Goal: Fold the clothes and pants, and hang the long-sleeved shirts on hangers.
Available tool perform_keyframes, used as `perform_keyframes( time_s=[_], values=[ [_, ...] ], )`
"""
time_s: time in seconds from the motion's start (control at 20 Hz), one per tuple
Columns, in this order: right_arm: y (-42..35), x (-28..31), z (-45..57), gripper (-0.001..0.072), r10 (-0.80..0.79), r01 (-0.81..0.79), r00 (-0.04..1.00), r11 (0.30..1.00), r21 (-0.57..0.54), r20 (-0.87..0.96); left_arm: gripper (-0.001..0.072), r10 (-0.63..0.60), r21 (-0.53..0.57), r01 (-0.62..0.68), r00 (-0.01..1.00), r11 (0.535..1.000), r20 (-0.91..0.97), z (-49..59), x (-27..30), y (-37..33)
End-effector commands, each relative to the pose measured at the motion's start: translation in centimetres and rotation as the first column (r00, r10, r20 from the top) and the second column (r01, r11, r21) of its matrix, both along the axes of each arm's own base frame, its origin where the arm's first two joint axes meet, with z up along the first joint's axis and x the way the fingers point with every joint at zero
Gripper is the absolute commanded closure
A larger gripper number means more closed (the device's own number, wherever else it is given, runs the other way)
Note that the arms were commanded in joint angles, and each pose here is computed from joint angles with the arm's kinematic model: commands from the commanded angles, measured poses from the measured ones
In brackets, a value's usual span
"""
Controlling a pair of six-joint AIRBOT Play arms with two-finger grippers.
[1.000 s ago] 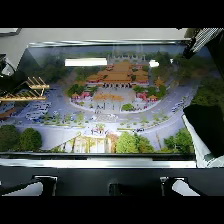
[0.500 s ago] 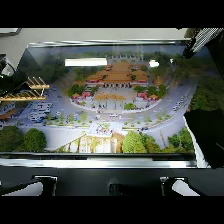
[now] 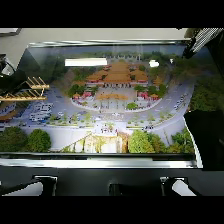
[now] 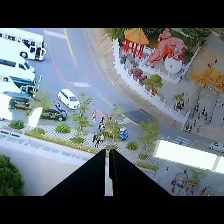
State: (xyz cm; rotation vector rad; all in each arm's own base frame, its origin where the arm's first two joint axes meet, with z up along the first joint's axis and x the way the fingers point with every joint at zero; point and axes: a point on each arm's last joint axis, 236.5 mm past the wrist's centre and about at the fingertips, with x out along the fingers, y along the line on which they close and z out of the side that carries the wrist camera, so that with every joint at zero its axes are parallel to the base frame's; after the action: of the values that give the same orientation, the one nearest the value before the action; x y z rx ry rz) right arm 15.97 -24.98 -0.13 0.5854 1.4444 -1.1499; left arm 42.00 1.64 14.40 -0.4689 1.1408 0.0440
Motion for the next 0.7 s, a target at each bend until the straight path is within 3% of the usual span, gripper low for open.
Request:
perform_keyframes(
  time_s=[0.0,0.1,0.2,0.35,0.5,0.65],
  values=[
    [0.7,13.0,6.9,0.0424,0.177,-0.159,0.823,0.984,-0.080,0.539,0.0645,-0.009,0.015,0.008,0.999,1.000,0.051,0.4,1.1,0.1],
    [4.9,20.2,11.4,0.0437,0.328,-0.338,0.625,0.932,-0.133,0.709,0.0649,-0.067,0.037,0.065,0.996,0.997,0.057,0.1,1.3,-0.5],
    [11.5,24.2,12.2,0.0475,0.483,-0.540,0.515,0.824,-0.169,0.708,0.0689,-0.148,0.061,0.145,0.988,0.988,0.045,-0.5,1.3,-1.7],
    [23.9,25.9,9.1,0.0670,0.651,-0.805,0.383,0.583,-0.109,0.655,0.0691,-0.220,0.132,0.220,0.975,0.967,-0.009,-2.7,0.7,-2.8],
    [32.5,24.5,5.3,0.0679,0.803,-0.945,0.241,0.321,-0.056,0.545,0.0691,-0.258,0.188,0.263,0.965,0.946,-0.049,-5.7,-0.7,-4.0],
    [36.5,23.2,3.6,0.0680,0.861,-0.982,0.151,0.189,-0.030,0.486,0.0690,-0.288,0.196,0.292,0.956,0.936,-0.051,-6.8,-1.5,-4.7]
  ],
)
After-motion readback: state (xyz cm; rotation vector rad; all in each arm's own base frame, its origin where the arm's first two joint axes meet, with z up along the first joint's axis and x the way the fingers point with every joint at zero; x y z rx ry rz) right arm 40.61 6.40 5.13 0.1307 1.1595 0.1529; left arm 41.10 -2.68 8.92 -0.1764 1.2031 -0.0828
